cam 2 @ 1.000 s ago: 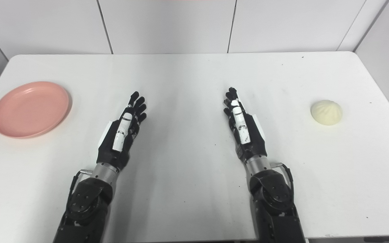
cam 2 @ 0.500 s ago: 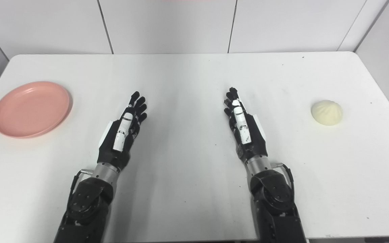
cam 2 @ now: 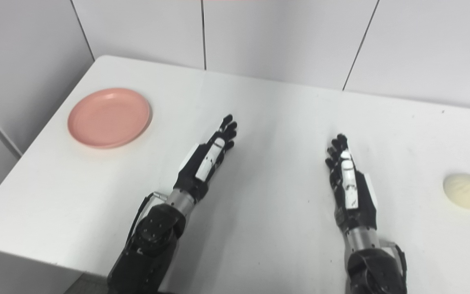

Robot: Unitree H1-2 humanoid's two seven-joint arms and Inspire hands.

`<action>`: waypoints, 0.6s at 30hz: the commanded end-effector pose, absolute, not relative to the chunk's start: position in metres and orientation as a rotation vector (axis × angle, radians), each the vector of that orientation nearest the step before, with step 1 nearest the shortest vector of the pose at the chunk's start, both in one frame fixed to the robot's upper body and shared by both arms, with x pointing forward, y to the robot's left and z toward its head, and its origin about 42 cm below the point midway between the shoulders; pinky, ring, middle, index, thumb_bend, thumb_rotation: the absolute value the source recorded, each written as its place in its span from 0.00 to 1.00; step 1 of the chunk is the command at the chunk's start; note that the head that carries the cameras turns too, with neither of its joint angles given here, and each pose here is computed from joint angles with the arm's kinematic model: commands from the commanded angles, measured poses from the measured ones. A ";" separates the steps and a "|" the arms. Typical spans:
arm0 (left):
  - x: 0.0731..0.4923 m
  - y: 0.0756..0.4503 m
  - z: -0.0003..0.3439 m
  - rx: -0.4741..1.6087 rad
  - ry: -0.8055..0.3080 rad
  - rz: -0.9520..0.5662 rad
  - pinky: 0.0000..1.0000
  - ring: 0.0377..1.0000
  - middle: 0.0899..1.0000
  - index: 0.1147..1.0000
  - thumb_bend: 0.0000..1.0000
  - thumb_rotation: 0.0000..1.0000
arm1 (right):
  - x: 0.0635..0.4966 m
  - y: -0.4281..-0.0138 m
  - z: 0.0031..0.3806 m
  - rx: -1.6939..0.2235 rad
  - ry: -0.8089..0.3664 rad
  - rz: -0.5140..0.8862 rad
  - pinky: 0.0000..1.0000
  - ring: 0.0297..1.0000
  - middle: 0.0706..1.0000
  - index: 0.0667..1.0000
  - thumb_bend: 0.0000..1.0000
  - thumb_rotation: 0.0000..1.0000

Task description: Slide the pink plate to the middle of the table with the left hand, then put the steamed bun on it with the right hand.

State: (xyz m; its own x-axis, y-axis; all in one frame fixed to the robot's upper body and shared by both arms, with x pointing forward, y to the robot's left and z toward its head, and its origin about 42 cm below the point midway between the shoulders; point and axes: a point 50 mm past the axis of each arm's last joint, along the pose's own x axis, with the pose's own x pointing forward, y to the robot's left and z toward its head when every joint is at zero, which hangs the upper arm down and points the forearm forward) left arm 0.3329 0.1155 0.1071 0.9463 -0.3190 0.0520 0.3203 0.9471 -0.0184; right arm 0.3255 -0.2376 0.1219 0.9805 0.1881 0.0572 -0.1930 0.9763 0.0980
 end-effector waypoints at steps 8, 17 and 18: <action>0.311 0.115 0.060 -0.031 0.104 -0.310 1.00 1.00 1.00 1.00 0.40 1.00 | 0.320 -0.244 0.108 0.107 0.001 0.190 1.00 1.00 1.00 1.00 0.12 1.00; 0.320 0.114 0.077 -0.045 0.051 -0.307 1.00 1.00 1.00 1.00 0.36 1.00 | 0.322 -0.244 0.110 0.105 0.007 0.196 1.00 1.00 1.00 1.00 0.12 1.00; 0.322 0.114 0.080 -0.041 0.040 -0.305 1.00 1.00 1.00 1.00 0.36 1.00 | 0.322 -0.245 0.110 0.104 0.008 0.198 1.00 1.00 1.00 1.00 0.12 1.00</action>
